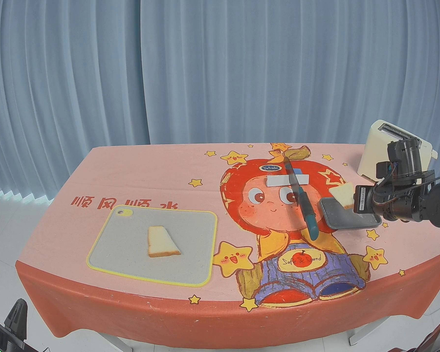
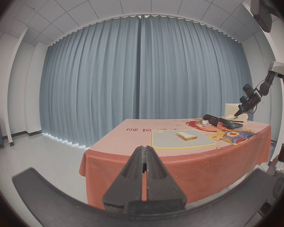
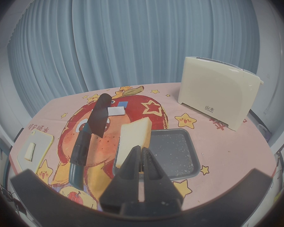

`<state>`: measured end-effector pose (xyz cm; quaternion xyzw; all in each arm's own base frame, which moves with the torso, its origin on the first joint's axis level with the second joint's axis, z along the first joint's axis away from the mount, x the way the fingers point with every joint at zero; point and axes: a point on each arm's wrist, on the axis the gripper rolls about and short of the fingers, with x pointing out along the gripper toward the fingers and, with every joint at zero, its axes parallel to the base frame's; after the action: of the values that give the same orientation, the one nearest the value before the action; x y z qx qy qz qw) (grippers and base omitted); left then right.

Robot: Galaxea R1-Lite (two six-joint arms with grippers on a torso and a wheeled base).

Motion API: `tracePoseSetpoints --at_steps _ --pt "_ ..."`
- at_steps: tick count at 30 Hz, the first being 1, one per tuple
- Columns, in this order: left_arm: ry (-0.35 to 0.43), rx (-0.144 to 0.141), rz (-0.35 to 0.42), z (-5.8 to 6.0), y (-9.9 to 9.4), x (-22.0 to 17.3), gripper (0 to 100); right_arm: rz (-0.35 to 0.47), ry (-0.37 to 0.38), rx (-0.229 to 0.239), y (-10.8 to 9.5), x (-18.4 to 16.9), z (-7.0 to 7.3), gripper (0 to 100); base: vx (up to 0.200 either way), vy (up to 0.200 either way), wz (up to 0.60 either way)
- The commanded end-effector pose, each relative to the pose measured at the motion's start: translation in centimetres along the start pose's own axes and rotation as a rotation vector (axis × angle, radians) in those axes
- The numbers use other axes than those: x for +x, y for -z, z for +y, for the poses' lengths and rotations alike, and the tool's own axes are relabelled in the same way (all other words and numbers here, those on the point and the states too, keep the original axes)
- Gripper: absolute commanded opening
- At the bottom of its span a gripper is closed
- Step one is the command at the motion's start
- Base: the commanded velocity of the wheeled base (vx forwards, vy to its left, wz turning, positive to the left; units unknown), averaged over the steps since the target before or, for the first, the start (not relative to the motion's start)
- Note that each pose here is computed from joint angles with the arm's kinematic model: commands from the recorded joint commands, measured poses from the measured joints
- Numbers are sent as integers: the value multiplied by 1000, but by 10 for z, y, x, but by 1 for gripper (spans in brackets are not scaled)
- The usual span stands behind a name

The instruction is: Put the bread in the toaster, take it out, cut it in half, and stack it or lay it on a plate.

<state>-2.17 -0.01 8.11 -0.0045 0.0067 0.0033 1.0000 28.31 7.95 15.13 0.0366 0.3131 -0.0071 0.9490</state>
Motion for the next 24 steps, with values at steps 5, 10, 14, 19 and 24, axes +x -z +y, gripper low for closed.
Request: tracePoseSetpoints --at_steps 5,10,14,19,24 --pt "-1 0 19 0 5 1 0 10 33 8 9 27 -4 0 0 0 0" --pt "-1 1 17 0 5 1 0 -6 37 1 15 29 -4 0 0 0 0" --pt "-1 0 17 0 5 1 0 -9 48 -3 16 26 -4 0 0 0 0" --pt "-1 0 17 0 5 1 0 -1 84 -13 20 29 -4 0 0 0 0" --pt "-1 0 19 0 5 1 0 0 87 -14 20 29 -4 0 0 0 0"
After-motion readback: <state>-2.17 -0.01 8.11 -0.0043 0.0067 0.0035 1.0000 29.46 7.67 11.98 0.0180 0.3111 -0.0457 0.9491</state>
